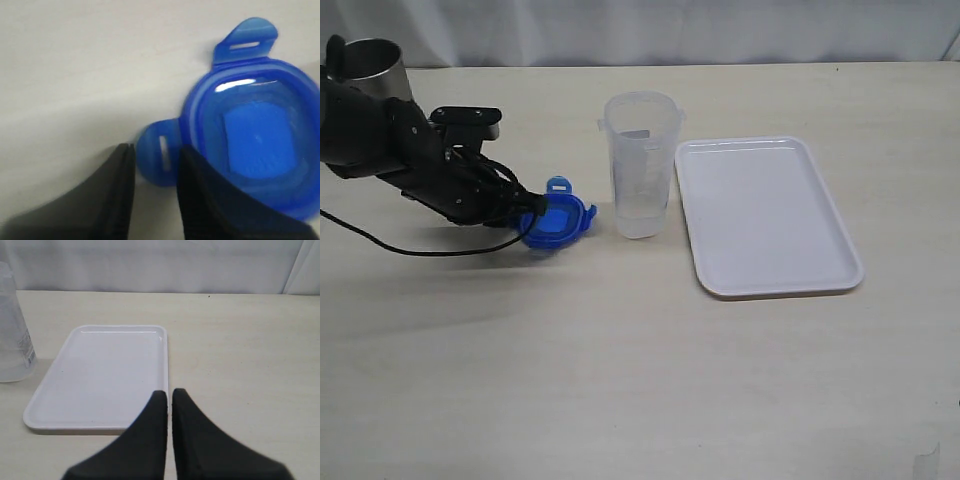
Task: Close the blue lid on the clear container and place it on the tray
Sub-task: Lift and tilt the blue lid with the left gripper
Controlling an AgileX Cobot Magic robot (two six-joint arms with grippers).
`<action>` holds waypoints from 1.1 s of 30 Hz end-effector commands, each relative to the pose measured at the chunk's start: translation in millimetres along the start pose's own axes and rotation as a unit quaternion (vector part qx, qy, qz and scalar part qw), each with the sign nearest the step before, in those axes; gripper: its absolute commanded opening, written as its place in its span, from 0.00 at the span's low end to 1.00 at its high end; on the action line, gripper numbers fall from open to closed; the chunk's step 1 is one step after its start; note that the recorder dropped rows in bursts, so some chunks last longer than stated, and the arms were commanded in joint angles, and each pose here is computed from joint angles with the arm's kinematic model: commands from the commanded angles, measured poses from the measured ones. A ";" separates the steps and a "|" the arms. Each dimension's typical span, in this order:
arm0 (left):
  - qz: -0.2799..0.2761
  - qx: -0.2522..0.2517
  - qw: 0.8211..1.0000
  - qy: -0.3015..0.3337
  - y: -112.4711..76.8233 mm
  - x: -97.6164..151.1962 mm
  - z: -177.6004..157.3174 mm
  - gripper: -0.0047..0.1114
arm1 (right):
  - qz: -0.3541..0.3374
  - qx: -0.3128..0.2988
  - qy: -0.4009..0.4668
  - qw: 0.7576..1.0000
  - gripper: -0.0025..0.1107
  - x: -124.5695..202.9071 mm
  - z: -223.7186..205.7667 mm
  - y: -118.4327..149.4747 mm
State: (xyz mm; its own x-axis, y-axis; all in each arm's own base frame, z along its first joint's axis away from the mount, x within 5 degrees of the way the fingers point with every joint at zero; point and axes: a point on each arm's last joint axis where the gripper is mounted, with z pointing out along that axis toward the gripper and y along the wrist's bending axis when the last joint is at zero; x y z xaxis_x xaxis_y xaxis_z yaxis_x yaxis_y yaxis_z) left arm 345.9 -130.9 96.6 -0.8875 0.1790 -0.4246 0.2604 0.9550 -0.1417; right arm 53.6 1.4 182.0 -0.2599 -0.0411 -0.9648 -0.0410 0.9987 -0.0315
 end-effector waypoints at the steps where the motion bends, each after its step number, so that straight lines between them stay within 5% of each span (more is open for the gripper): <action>1: -0.006 -0.004 1.000 -0.006 1.2 -0.6 7.1 0.28 | -0.002 0.003 -0.003 1.000 0.06 0.1 -0.2 -0.3; 14: 0.004 -0.005 1.000 -0.016 1.0 -3.0 5.2 0.28 | -0.002 0.003 -0.003 1.000 0.06 0.1 -0.2 -0.3; 22: 0.035 0.002 0.998 -0.054 -4.4 -17.4 -25.3 0.28 | -0.002 0.003 -0.003 1.000 0.06 0.1 -0.2 -0.3; 27: 0.086 0.024 0.996 -0.006 -9.0 -9.6 -31.7 0.28 | -0.002 0.003 -0.003 1.000 0.06 0.1 -0.2 -0.3; 33: 0.031 0.051 0.997 0.051 -12.3 3.4 -31.4 0.28 | -0.002 0.003 -0.003 1.000 0.06 0.1 -0.2 -0.3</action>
State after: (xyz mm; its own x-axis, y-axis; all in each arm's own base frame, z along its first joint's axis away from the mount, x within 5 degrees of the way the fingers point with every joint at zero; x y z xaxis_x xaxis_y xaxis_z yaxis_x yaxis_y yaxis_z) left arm 333.1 -135.0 125.4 -0.8735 0.3061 -0.3786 0.3917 0.9036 -0.1732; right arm 53.6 1.4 182.0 -0.2599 -0.0411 -0.9648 -0.0410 0.9987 -0.0315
